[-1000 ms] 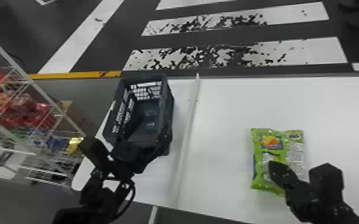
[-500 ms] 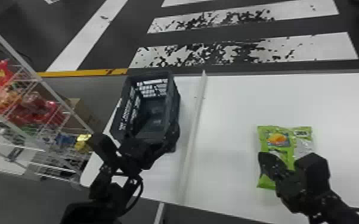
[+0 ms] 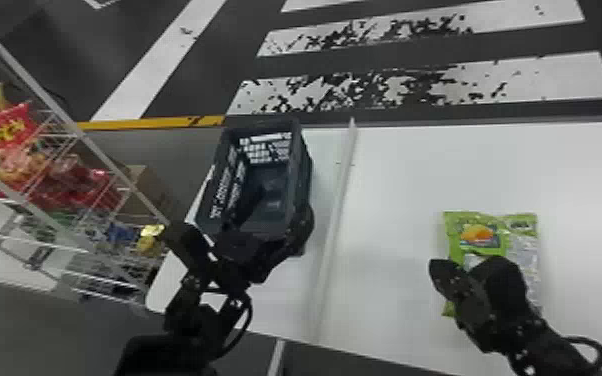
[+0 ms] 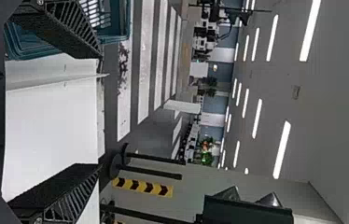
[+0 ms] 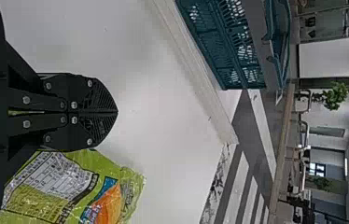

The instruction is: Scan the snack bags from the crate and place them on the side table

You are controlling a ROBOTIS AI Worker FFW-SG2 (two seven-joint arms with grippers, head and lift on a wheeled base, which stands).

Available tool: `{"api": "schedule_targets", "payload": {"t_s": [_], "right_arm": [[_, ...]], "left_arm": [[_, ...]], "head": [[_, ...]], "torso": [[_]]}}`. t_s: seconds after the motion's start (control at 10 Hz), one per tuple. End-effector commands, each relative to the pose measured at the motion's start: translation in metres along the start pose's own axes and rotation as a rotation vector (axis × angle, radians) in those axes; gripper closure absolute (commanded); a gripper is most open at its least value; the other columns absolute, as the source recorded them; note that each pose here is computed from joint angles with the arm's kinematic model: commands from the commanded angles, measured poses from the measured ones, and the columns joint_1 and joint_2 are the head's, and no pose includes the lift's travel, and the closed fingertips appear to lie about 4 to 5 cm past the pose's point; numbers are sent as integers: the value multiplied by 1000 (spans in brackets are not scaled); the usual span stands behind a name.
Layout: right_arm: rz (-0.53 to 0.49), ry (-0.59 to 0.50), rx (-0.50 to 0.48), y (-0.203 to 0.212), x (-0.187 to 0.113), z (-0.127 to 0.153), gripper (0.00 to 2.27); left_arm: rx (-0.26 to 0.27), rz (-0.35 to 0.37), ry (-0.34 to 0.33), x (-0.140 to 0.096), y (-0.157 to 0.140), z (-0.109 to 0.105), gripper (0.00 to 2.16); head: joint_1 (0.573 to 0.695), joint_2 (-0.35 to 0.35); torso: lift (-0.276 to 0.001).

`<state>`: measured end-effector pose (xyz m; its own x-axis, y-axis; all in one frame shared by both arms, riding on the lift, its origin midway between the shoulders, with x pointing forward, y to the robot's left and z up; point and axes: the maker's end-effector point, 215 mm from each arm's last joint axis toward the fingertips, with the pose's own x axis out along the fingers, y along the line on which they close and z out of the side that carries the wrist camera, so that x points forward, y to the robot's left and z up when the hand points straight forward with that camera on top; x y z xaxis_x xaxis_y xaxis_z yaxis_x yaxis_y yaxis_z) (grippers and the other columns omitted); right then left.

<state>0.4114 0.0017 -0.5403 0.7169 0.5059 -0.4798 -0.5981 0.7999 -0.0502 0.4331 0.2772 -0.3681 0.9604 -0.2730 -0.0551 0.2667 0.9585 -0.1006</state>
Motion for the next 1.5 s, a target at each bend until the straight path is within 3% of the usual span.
{"api": "schedule_targets", "payload": {"t_s": [0.0, 1.4], "right_arm": [[-15, 10, -16, -9, 5, -3, 2256], [-210, 94, -49, -118, -15, -36, 2256]], "left_arm": [[-3, -3, 2, 1, -2, -2, 36], [-4, -21, 2, 5, -8, -2, 36]], "head": [[695, 350], [695, 212]], "torso": [[-50], [-50]]}}
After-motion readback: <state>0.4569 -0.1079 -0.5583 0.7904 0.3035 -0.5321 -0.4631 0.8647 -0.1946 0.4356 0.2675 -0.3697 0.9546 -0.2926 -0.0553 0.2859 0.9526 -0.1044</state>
